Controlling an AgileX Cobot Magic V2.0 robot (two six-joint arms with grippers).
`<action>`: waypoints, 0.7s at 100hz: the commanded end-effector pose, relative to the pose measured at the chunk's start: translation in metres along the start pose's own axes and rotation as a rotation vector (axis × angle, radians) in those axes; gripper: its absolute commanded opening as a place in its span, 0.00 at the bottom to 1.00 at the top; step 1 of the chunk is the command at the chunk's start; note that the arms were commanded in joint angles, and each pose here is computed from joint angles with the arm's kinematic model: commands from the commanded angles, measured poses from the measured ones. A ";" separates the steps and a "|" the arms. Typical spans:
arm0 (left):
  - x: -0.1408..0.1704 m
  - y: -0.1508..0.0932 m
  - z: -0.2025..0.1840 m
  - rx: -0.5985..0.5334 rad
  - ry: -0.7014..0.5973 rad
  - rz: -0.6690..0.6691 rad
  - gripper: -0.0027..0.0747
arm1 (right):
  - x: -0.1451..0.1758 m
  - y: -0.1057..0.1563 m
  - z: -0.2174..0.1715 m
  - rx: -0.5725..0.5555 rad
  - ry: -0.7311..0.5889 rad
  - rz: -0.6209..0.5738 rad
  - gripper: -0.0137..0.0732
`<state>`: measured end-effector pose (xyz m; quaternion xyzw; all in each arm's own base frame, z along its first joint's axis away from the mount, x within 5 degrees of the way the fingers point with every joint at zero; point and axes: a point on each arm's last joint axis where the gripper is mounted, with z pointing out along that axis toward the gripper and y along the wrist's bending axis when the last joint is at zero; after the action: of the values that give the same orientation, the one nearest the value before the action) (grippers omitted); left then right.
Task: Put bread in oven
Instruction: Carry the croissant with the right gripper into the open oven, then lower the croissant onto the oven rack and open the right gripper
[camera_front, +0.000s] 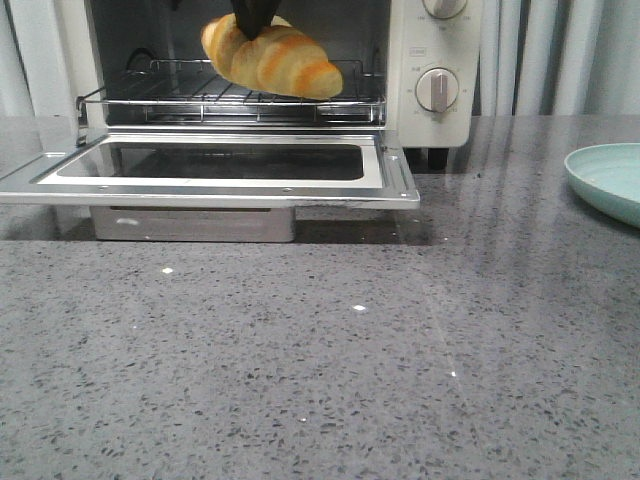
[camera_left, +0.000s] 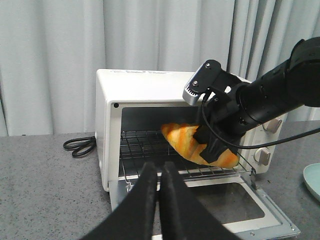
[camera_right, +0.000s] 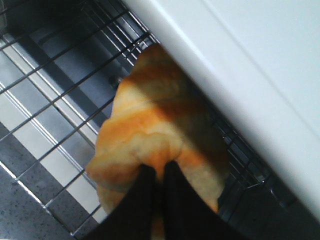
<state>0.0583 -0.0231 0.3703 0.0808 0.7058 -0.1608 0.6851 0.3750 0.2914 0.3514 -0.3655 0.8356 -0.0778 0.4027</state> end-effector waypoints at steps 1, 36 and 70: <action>-0.017 -0.001 -0.002 0.002 -0.097 -0.017 0.01 | -0.016 -0.023 -0.034 0.067 -0.140 0.003 0.09; -0.017 -0.001 -0.002 0.005 -0.097 -0.025 0.01 | -0.017 -0.023 -0.035 0.067 -0.151 0.003 0.55; -0.017 -0.002 -0.006 0.007 -0.111 -0.022 0.01 | -0.022 -0.021 -0.042 0.064 -0.163 0.004 0.55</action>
<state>0.0571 -0.0231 0.3706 0.0793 0.7042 -0.1645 0.6861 0.3751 0.2931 0.3570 -0.3649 0.8292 -0.0737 0.4169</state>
